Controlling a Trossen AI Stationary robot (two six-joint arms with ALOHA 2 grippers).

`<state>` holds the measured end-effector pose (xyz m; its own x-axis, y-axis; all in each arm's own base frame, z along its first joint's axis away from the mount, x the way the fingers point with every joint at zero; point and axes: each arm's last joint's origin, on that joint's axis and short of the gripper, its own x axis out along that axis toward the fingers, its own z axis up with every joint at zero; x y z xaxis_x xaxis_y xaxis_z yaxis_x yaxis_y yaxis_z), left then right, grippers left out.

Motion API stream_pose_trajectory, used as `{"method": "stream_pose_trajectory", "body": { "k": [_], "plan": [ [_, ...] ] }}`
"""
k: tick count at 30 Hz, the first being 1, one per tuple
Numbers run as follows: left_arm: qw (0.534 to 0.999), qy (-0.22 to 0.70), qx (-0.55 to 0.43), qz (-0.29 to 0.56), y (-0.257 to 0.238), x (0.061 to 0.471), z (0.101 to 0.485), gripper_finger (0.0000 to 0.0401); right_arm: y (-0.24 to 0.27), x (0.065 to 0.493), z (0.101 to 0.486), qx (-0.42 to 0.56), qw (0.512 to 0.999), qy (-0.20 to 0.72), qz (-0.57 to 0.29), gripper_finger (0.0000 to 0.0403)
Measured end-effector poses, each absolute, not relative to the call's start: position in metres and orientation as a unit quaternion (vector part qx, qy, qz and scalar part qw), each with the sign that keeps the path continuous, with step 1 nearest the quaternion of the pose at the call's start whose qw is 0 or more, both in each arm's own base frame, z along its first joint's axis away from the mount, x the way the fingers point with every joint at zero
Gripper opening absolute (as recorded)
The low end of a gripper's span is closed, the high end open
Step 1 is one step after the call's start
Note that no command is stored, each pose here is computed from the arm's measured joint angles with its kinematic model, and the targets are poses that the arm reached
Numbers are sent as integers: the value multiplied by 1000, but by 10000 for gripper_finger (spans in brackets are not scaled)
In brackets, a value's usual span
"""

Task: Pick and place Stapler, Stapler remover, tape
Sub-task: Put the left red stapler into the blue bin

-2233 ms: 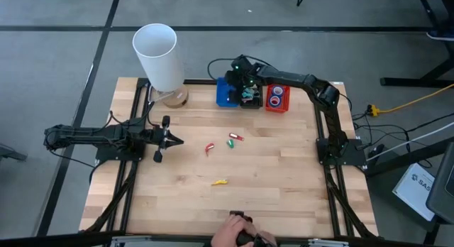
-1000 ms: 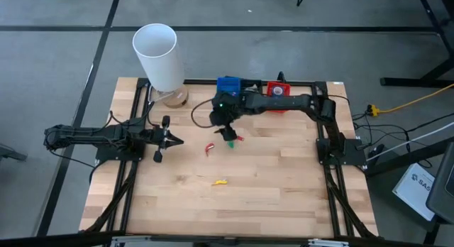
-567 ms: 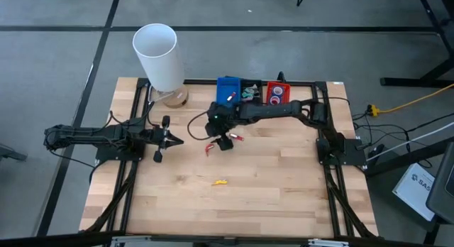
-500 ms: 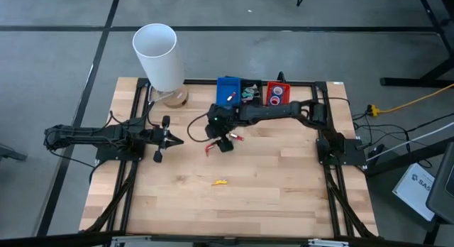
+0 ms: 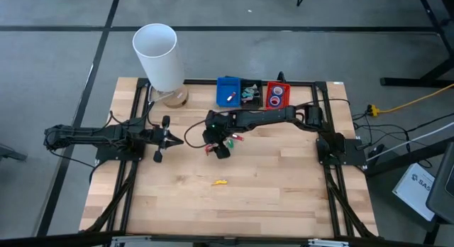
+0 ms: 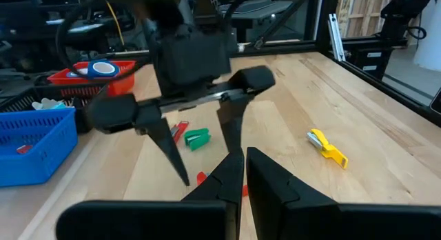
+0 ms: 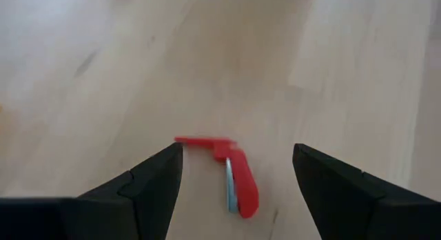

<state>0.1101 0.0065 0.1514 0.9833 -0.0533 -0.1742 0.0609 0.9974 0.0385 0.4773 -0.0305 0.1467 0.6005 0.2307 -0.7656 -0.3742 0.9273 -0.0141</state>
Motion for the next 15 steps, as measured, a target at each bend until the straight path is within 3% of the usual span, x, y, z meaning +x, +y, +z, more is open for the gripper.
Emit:
{"method": "stream_pose_trajectory", "body": {
  "k": [10,15],
  "plan": [
    [996,87,22,-29,6,110,151,16,-33,485,114,-104,887,427,139,270],
    [996,87,22,-28,7,110,151,16,-31,486,112,-107,890,420,142,221]
  ]
}}
